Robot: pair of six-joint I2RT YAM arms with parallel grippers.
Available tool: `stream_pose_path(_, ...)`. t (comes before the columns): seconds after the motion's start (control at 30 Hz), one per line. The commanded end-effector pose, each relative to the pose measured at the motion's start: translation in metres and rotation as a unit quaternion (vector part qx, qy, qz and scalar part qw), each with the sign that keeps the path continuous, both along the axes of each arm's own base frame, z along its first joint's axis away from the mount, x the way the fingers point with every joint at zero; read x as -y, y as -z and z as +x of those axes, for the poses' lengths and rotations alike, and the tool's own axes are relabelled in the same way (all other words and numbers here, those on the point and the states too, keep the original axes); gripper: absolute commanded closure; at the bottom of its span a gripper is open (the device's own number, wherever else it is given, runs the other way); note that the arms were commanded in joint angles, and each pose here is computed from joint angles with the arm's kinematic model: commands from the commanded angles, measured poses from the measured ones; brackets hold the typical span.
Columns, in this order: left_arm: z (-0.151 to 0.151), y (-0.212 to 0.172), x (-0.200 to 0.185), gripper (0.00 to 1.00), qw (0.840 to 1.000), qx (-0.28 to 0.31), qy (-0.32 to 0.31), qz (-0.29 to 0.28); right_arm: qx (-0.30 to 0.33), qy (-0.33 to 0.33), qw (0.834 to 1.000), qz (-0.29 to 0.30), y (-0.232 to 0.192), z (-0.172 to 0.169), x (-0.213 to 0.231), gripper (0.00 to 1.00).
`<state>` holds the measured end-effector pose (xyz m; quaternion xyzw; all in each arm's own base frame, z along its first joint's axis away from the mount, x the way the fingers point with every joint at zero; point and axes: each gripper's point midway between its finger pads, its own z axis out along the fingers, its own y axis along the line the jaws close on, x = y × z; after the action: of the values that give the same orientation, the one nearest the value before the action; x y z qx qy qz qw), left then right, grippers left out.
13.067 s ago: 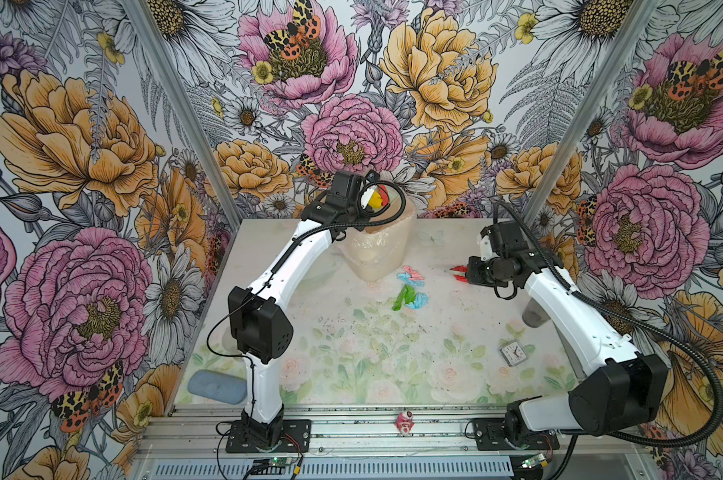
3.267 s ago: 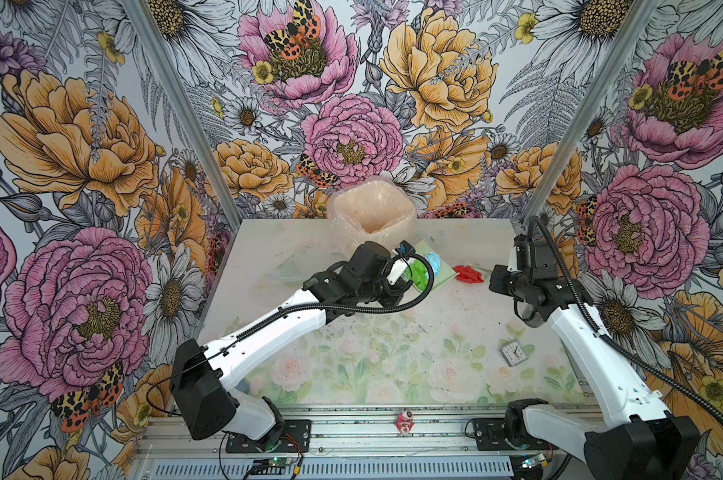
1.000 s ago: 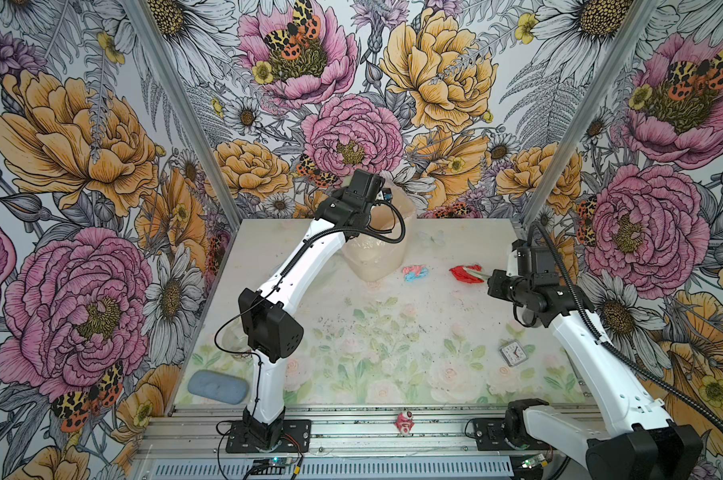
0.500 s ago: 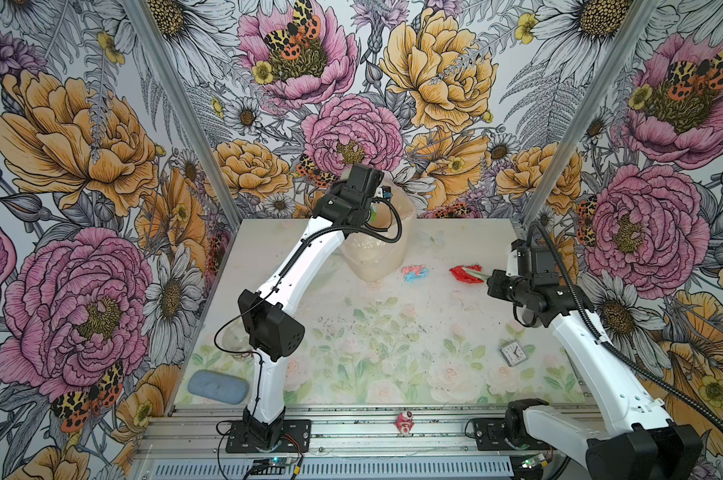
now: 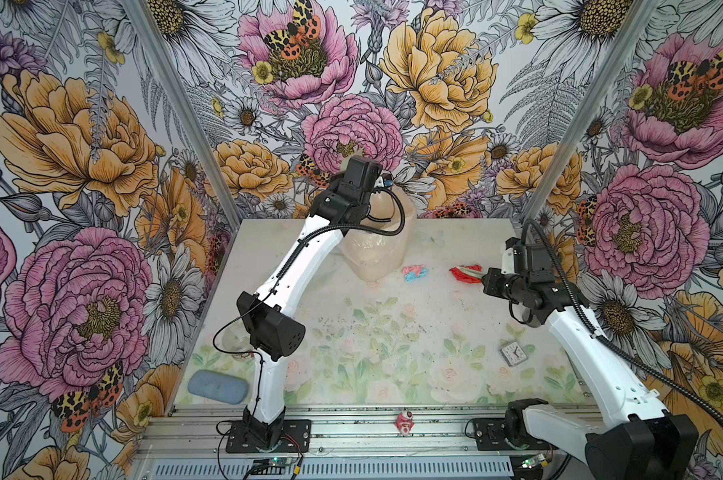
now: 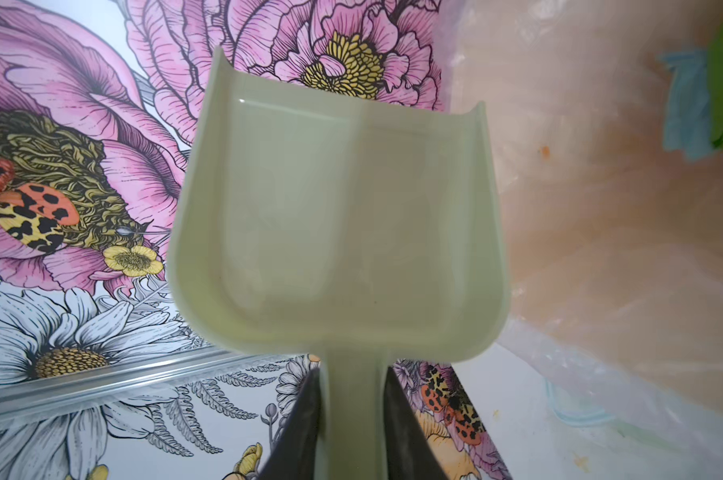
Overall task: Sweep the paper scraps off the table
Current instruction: 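Lower the empty dustpan beside the pink-blue scrap while the right brush approaches it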
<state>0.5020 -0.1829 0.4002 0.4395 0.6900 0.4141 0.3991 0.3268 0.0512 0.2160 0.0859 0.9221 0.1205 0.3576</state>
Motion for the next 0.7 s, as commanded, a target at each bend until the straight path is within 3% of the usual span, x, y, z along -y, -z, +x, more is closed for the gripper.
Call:
stream_pose_path(0.0,-0.024,-0.040,0.018,1.00,0.990,0.042,0.040,-0.131,0.056,0.003,0.998,0.023,-0.018,0.027,-0.013,1.00)
stream_pose_path(0.2,-0.065,-0.044,0.041,1.00,0.958,0.012,0.099,-0.268,0.078,0.011,0.997,-0.007,-0.010,0.062,-0.026,1.00)
stream_pose_path(0.4,-0.104,-0.005,0.062,1.00,0.924,-0.054,0.130,-0.355,0.087,0.027,0.996,-0.025,0.007,0.093,-0.031,1.00)
stream_pose_path(0.67,-0.165,0.052,0.087,1.00,0.860,-0.144,0.171,-0.459,0.080,0.034,0.996,-0.035,0.032,0.130,-0.040,1.00)
